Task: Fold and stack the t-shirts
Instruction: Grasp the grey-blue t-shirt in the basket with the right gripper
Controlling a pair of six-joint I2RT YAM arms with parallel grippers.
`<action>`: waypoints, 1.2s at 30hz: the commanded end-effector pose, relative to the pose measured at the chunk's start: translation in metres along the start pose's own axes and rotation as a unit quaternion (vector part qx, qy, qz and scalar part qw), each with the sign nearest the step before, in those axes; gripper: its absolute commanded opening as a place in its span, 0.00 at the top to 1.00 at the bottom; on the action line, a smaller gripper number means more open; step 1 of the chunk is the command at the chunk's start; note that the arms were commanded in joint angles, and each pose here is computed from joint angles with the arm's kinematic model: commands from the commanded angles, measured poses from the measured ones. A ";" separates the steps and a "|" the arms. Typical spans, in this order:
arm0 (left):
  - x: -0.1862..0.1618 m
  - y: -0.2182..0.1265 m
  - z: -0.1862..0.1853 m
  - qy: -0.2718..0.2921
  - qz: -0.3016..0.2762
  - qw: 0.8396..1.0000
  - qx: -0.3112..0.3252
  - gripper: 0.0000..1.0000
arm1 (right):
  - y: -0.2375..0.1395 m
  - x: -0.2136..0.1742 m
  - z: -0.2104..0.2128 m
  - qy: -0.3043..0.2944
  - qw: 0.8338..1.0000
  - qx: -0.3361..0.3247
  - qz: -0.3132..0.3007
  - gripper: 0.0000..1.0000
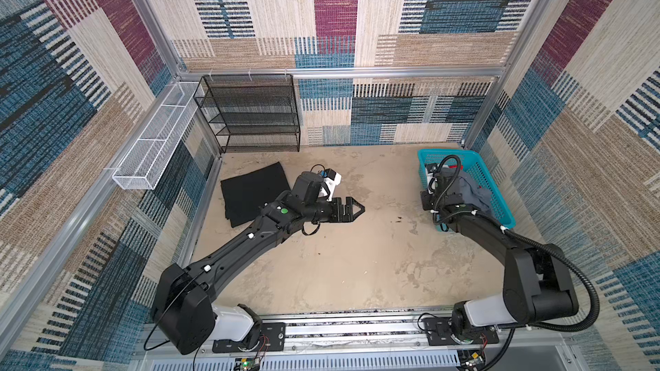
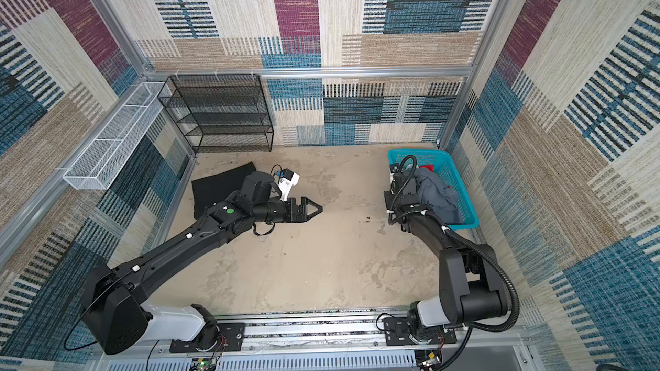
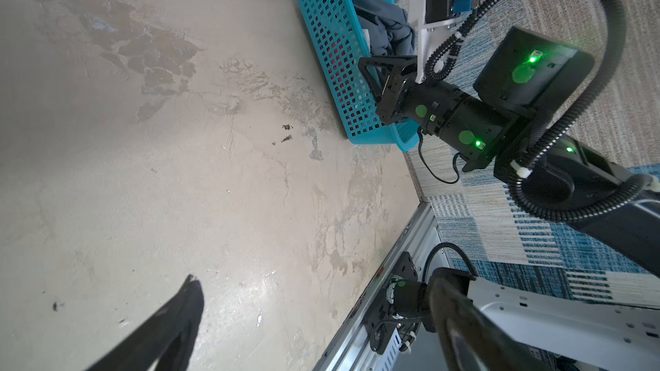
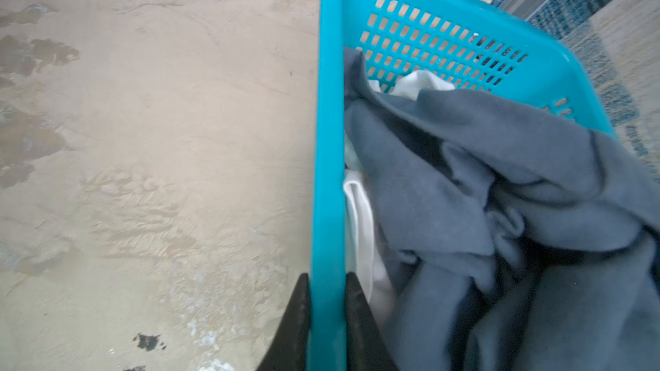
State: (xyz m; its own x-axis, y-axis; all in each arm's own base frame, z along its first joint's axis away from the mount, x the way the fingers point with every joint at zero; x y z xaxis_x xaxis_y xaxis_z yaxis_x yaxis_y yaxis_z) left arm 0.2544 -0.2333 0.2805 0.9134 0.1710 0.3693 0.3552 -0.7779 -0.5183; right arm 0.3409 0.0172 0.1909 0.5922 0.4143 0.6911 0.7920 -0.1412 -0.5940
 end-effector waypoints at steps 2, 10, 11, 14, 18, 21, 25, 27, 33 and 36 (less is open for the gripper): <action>0.003 -0.003 -0.004 0.005 -0.022 1.000 0.007 0.01 | -0.002 0.008 -0.014 -0.002 0.998 -0.043 -0.034 0.84; -0.003 -0.014 -0.001 0.008 -0.025 0.999 0.027 0.01 | 0.014 -0.009 -0.011 -0.011 0.998 -0.062 0.010 0.84; -0.003 -0.015 -0.001 0.010 -0.026 0.999 0.028 0.01 | 0.016 -0.011 -0.010 -0.012 0.998 -0.062 0.016 0.84; -0.004 -0.018 -0.001 0.012 -0.029 0.999 0.034 0.01 | 0.022 -0.017 -0.008 -0.014 0.997 -0.066 0.031 0.83; -0.005 -0.019 0.001 0.015 -0.027 0.999 0.041 0.01 | 0.024 -0.017 -0.009 -0.012 0.997 -0.071 0.035 0.75; -0.006 -0.017 0.002 0.012 -0.025 0.999 0.041 0.01 | 0.016 -0.008 -0.013 0.001 0.997 -0.071 0.017 0.60; -0.006 -0.013 0.006 0.010 -0.021 0.999 0.045 0.01 | -0.008 0.013 -0.022 0.044 0.997 -0.062 -0.033 0.38; -0.006 -0.011 0.007 0.009 -0.018 0.999 0.045 0.01 | -0.023 0.022 -0.033 0.076 0.992 -0.081 -0.056 0.34; -0.005 -0.006 0.006 0.006 -0.012 0.999 0.040 0.01 | -0.011 0.012 -0.089 0.214 0.966 -0.137 0.051 0.34; -0.005 -0.007 0.006 0.007 -0.012 0.999 0.040 0.00 | 0.002 0.003 -0.105 0.251 0.957 -0.130 0.067 0.34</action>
State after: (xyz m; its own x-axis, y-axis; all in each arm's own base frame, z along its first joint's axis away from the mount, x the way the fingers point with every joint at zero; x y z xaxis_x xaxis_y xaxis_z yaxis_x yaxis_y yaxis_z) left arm 0.2487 -0.2239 0.2740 0.9050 0.1946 0.3782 0.3967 -0.7070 -0.5855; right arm 0.3641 -0.0650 0.2510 0.5825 0.0352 0.8121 0.7465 -0.4184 -0.5174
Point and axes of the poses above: each gripper's point midway between its finger pads, its own y axis out along the fingers, its own z axis along the line the jaws close on, x = y × z, the point moved 9 cm from there along -y, back along the fingers, and after that the axes turned 13 degrees about -y, right-handed, at the moved point
